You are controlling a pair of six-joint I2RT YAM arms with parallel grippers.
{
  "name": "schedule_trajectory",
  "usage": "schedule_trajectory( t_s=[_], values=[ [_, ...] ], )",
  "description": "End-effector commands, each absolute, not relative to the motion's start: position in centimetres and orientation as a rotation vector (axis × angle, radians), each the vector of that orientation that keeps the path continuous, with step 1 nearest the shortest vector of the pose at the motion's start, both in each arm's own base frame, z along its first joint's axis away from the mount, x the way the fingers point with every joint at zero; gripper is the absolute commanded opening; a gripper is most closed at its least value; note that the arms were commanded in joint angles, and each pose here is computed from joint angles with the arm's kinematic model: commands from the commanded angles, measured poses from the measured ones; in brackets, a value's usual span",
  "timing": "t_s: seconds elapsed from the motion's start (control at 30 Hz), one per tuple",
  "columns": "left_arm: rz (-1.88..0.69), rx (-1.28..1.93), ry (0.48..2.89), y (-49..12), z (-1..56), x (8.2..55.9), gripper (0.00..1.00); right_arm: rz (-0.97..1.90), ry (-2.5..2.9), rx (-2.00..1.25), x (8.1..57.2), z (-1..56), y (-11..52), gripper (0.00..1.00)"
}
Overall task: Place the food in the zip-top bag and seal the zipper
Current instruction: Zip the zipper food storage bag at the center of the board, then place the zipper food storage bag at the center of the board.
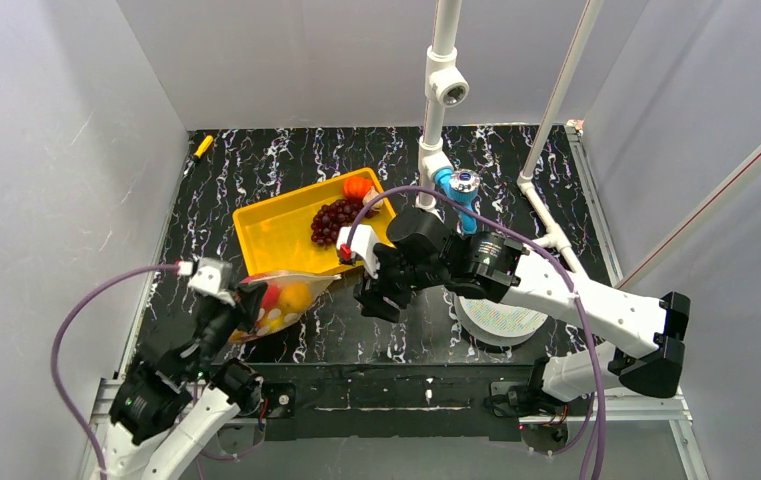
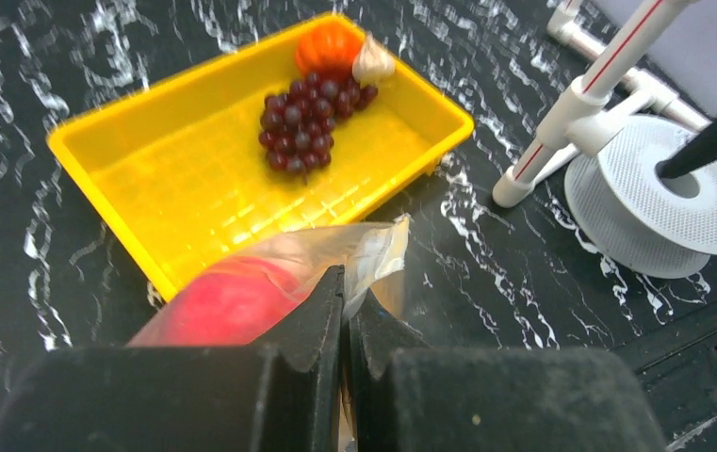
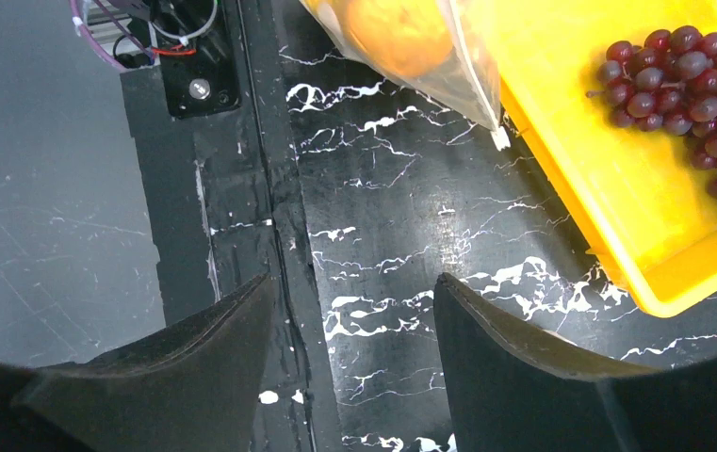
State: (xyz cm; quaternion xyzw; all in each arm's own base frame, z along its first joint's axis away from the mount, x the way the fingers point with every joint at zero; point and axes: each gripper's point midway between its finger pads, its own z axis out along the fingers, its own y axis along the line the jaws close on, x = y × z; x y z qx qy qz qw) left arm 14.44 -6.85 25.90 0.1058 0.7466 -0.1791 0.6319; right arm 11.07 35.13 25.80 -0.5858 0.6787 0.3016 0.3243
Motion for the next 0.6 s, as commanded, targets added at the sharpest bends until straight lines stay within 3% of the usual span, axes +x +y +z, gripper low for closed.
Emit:
schedule_trajectory(
  t_s=[0.0,0.33,0.57],
  values=[
    [-0.437,0.08,1.836,-8.0,23.9,16.9,0.0,0.821,1.75,-1.47,11.3,28.8,36.5,0.71],
    [-0.675,0.165,1.935,-13.7,23.8,17.7,0.0,0.828,1.738,-1.462,11.6,29.0,37.7,0.79],
    [-0.834,0.125,2.08,-17.7,20.5,19.0,0.0,0.85,1.718,-1.415,12.0,30.5,38.7,0.83]
  ],
)
